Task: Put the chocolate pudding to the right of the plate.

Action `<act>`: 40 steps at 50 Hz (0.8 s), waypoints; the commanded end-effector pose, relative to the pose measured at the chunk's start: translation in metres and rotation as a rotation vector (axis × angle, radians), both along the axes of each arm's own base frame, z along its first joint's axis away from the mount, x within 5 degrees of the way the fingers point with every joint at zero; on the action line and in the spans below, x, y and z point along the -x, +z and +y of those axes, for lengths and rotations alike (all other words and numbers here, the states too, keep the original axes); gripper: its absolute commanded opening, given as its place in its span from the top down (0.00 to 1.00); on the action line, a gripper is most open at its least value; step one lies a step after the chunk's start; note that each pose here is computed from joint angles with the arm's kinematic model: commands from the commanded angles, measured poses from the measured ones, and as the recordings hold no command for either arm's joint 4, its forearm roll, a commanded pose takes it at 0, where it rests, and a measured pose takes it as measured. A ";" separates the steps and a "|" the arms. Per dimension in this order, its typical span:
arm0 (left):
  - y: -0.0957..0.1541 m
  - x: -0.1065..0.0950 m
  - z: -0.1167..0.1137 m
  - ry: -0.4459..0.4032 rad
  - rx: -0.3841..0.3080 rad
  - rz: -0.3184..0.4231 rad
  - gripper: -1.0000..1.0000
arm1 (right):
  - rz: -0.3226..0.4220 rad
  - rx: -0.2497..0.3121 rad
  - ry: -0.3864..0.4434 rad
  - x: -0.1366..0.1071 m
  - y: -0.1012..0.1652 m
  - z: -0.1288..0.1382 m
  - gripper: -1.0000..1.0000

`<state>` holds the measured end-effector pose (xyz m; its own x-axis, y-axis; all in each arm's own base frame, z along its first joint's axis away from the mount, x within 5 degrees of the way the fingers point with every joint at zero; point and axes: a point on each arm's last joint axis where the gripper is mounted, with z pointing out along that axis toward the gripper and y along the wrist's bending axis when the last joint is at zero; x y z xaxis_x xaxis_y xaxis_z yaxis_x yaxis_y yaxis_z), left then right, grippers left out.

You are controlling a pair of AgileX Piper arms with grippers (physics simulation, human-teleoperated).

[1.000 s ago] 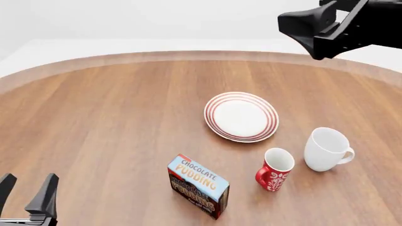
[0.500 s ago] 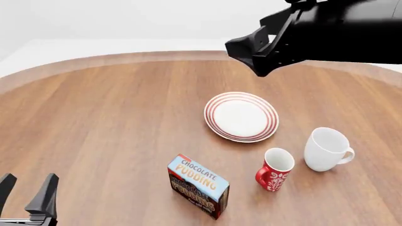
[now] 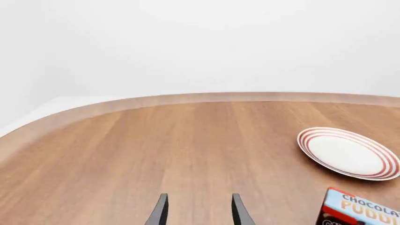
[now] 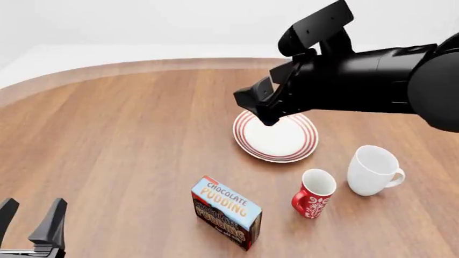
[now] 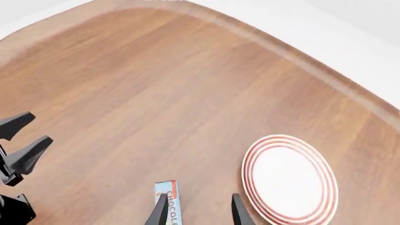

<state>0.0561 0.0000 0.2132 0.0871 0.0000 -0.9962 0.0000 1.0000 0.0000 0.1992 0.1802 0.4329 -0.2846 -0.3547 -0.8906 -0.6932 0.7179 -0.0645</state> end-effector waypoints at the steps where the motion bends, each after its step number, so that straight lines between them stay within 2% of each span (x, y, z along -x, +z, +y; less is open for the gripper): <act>1: 0.000 0.000 0.000 0.000 0.000 0.000 0.00 | 0.060 -0.009 -0.009 0.002 -0.020 0.004 0.00; 11: 0.000 0.000 0.000 0.000 0.000 0.000 0.00 | 0.089 0.000 -0.023 0.002 -0.033 0.002 0.00; 13: 0.000 0.000 0.000 0.000 0.000 0.000 0.00 | 0.103 0.022 0.015 0.005 -0.040 0.012 0.00; 18: 0.000 0.000 0.000 0.000 0.000 0.000 0.00 | 0.121 0.016 0.011 0.004 -0.046 0.016 0.00; 31: 0.000 0.000 0.000 0.000 0.000 0.000 0.00 | 0.140 0.018 0.010 0.003 -0.055 0.019 0.00; 40: 0.000 0.000 0.000 0.000 0.000 0.000 0.00 | 0.164 0.044 0.017 0.002 -0.060 0.024 0.00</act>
